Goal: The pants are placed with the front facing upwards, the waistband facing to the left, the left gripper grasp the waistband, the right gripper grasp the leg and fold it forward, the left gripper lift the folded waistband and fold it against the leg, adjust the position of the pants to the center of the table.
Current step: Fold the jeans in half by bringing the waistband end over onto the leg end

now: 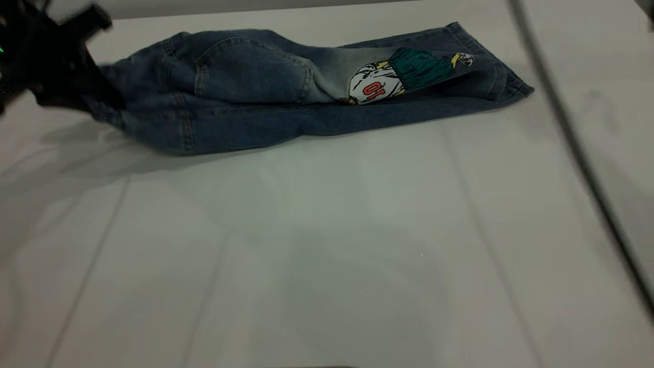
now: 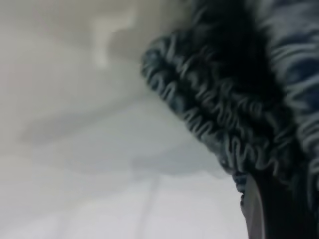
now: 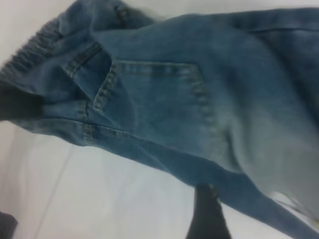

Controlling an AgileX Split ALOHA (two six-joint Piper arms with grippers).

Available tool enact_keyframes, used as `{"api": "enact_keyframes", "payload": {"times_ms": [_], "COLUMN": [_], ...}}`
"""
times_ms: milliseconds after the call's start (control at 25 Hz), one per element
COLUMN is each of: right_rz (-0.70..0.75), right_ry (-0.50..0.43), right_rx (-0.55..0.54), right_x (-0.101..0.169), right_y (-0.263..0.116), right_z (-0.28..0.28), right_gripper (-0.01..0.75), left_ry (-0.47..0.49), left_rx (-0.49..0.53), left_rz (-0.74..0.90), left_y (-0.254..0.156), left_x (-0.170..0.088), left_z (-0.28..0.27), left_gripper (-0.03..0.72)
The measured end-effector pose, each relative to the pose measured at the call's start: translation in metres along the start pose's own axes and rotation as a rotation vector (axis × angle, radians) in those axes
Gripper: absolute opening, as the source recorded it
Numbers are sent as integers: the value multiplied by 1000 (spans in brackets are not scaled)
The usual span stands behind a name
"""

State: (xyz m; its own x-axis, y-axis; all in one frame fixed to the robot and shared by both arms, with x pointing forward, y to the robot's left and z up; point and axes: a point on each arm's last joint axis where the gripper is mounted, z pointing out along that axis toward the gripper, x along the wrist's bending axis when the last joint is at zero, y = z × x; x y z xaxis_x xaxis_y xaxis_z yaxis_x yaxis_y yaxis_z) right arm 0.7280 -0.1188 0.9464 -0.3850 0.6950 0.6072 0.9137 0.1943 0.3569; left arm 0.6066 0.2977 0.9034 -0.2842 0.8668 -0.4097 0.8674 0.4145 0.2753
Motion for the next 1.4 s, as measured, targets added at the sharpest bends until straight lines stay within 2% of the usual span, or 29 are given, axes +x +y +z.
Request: {"api": "enact_keyframes", "payload": {"times_ms": [160, 360, 560, 760, 920, 1120, 1240, 1400], "right_rz": [-53, -64, -73, -105, -152, -173, -190, -205], "right_ry": [-20, -35, -40, -17, -23, -127, -193, -253], "right_rx": [22, 35, 59, 112, 166, 184, 166, 90], "right_x": [25, 39, 48, 68, 71, 54, 45, 42], "right_y": [-10, -27, -44, -61, -59, -36, -19, 10], "right_z": [52, 104, 140, 163, 157, 125, 100, 56], "right_gripper": [423, 423, 423, 422, 422, 422, 422, 422], "left_ry": [-21, -35, -54, -78, -91, -86, -100, -125], "left_rx": [-50, -87, -124, -166, -157, -166, -184, -215], "left_rz": [88, 184, 247, 317, 360, 416, 466, 535], "left_y": [4, 2, -2, -9, -14, -18, -23, -29], "left_x": [-14, -27, -37, -51, -59, -68, -81, -102], "left_z": [-36, -75, -107, -128, -131, -128, -125, -120], "left_gripper": [82, 81, 82, 82, 82, 82, 82, 81]}}
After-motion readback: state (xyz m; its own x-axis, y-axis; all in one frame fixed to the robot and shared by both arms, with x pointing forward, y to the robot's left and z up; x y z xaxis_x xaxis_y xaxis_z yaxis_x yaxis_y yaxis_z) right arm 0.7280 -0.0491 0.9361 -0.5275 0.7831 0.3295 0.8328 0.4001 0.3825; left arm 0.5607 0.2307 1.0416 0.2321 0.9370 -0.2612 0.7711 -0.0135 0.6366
